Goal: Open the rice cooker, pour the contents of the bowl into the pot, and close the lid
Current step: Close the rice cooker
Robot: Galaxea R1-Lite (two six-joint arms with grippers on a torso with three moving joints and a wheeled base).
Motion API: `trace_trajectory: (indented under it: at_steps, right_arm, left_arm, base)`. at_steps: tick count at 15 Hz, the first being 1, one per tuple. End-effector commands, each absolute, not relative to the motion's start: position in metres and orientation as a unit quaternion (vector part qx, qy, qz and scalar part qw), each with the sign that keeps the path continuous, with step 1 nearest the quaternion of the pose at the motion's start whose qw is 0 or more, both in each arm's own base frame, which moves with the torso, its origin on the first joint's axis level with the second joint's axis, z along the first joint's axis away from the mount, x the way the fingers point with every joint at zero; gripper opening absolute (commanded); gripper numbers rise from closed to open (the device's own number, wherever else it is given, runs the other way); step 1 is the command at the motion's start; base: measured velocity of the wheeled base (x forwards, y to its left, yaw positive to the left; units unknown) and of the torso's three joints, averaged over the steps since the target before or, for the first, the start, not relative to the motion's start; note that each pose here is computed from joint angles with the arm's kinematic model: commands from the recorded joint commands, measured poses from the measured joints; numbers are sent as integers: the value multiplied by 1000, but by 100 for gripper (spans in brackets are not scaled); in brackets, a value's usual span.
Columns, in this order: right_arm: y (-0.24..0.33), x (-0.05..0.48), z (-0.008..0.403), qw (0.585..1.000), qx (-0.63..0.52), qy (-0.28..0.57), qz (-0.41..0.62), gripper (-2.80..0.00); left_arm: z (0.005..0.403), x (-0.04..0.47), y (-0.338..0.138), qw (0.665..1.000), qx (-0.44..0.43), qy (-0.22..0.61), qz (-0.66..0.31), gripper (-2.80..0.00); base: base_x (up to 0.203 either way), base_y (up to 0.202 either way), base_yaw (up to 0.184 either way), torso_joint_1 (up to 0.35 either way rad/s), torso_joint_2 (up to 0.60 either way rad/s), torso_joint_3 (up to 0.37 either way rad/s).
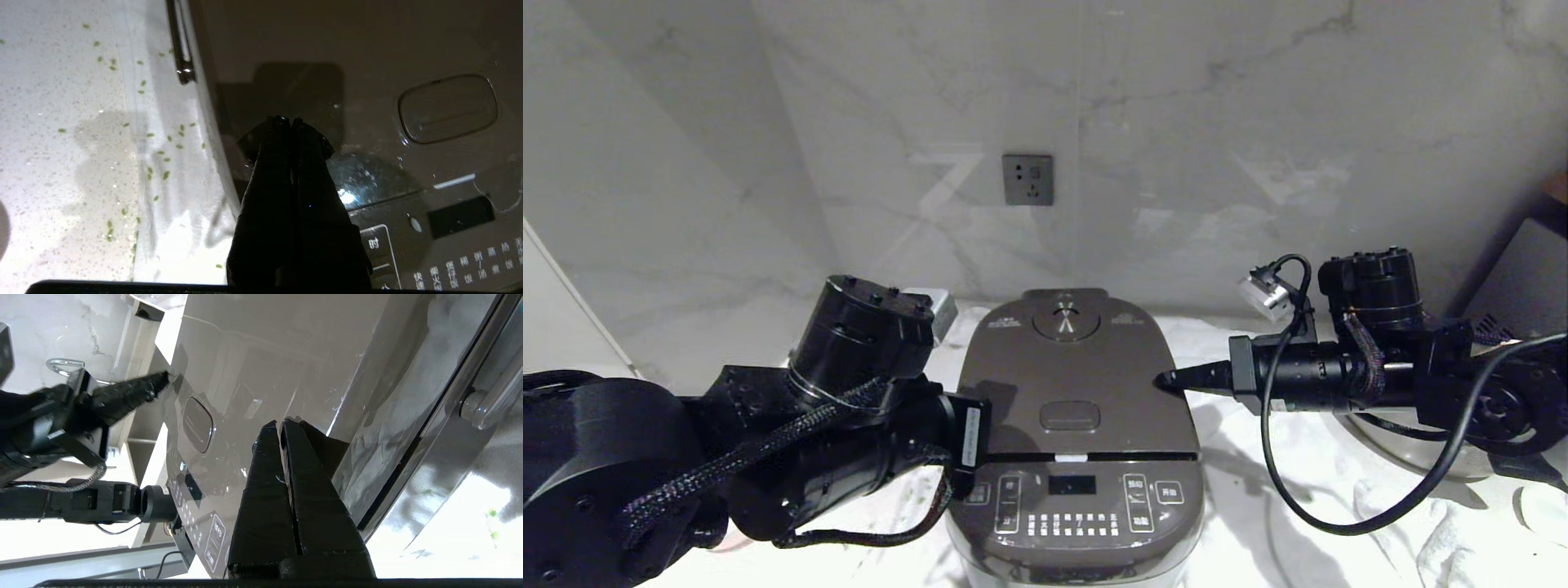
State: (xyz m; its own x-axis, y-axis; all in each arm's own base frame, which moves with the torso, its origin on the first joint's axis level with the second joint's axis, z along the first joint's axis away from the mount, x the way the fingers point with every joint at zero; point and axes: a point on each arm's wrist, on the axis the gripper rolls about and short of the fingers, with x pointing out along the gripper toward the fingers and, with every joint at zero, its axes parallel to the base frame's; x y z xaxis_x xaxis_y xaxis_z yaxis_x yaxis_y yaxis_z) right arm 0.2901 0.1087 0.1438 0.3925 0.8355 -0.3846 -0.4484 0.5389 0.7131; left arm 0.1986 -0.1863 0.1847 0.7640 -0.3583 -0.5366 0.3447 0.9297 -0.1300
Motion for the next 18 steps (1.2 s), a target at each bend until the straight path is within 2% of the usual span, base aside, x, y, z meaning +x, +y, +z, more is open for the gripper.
trace_trajectory:
  at_steps: [1, 11, 18]
  right_arm:
    - [109, 290, 138, 789, 261, 384, 403, -280]
    - [109, 291, 134, 789, 261, 387, 400, -280]
    - [103, 271, 179, 806, 254, 322, 426, -280]
  left_arm:
    - [181, 197, -189, 937, -7, 294, -190, -280]
    - [173, 192, -197, 930, 2, 307, -202, -280]
    - [249, 204, -153, 964, -86, 189, -163, -280]
  base:
    - [0, 0, 0, 0, 0, 0]
    - [0, 0, 0, 0, 0, 0]
    - [0, 0, 0, 0, 0, 0]
